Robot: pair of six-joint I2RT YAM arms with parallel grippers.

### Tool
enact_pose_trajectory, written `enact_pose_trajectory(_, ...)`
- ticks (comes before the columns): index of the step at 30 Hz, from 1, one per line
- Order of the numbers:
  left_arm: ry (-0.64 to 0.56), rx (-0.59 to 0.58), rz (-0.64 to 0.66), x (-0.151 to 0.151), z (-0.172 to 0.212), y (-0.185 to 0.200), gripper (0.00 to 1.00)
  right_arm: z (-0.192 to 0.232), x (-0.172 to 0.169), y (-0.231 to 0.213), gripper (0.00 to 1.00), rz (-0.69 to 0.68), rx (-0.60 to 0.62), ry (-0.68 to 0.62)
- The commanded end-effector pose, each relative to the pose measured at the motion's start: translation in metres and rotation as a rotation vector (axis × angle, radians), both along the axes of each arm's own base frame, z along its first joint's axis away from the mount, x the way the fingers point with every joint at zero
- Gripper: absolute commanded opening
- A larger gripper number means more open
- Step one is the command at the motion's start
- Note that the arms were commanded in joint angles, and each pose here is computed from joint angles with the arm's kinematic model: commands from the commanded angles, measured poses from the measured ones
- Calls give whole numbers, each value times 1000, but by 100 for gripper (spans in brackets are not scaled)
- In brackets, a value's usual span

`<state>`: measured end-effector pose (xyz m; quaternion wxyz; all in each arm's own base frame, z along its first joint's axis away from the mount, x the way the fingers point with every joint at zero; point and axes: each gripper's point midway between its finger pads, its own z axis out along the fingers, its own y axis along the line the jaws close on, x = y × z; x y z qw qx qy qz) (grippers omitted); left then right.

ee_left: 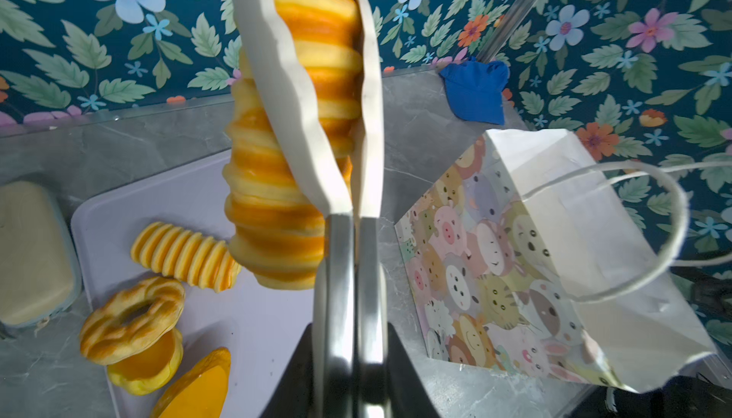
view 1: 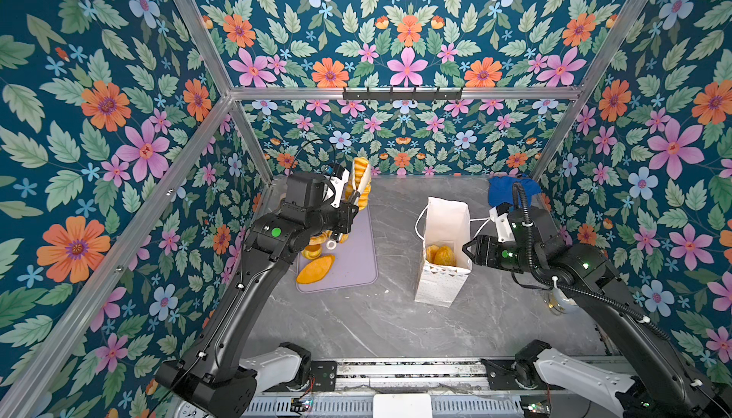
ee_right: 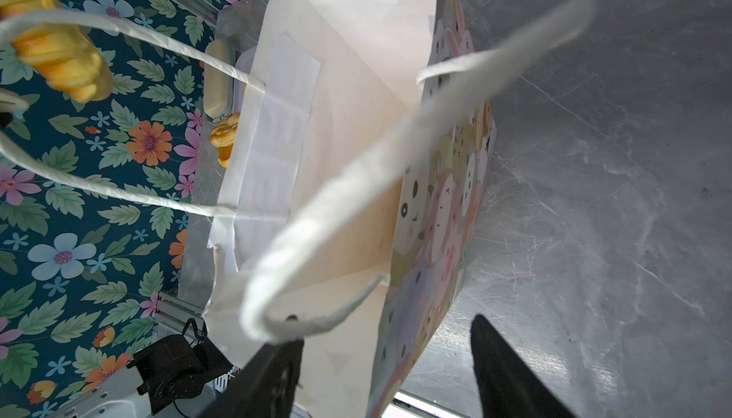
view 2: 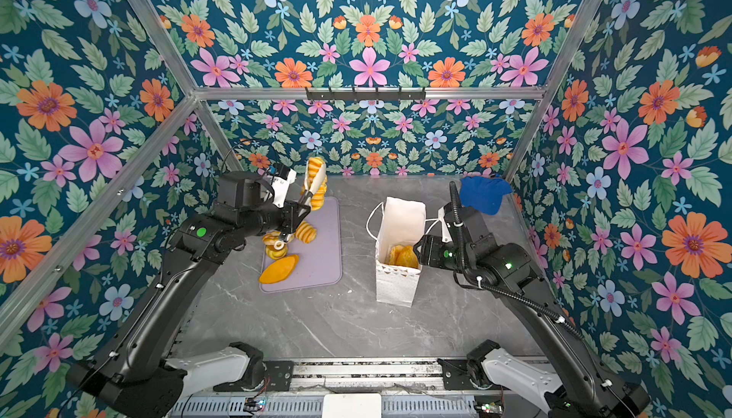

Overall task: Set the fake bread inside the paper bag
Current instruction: 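Lift the ridged roll and carry it over the paper bag with the left gripper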

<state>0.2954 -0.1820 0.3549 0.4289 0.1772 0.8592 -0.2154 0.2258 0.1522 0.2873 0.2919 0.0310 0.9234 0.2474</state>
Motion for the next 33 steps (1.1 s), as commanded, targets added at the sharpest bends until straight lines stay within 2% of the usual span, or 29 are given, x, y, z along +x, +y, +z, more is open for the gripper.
enact_pose_trajectory(1, -91, -42, -64, -6, 27, -19, 20, 1, 2, 0, 67, -13, 3, 1)
enact_pose_trajectory(7, -133, -97, -148, -28, 51, -48, 20, -2, 2, -1, 67, -17, -4, 7)
enact_pose_trajectory(15, -160, -278, -269, -49, 92, -69, 21, -4, 1, -3, 67, -22, -11, 11)
enact_pose_trajectory(21, -174, -364, -350, -66, 112, -85, 21, -5, 1, -3, 67, -23, -15, 14)
enact_pose_trajectory(25, -153, -383, -409, -77, 112, -102, 21, -6, 0, -4, 67, -25, -18, 16)
enact_pose_trajectory(33, -96, -345, -501, -97, 96, -145, 21, -6, -1, -7, 67, -30, -25, 16)
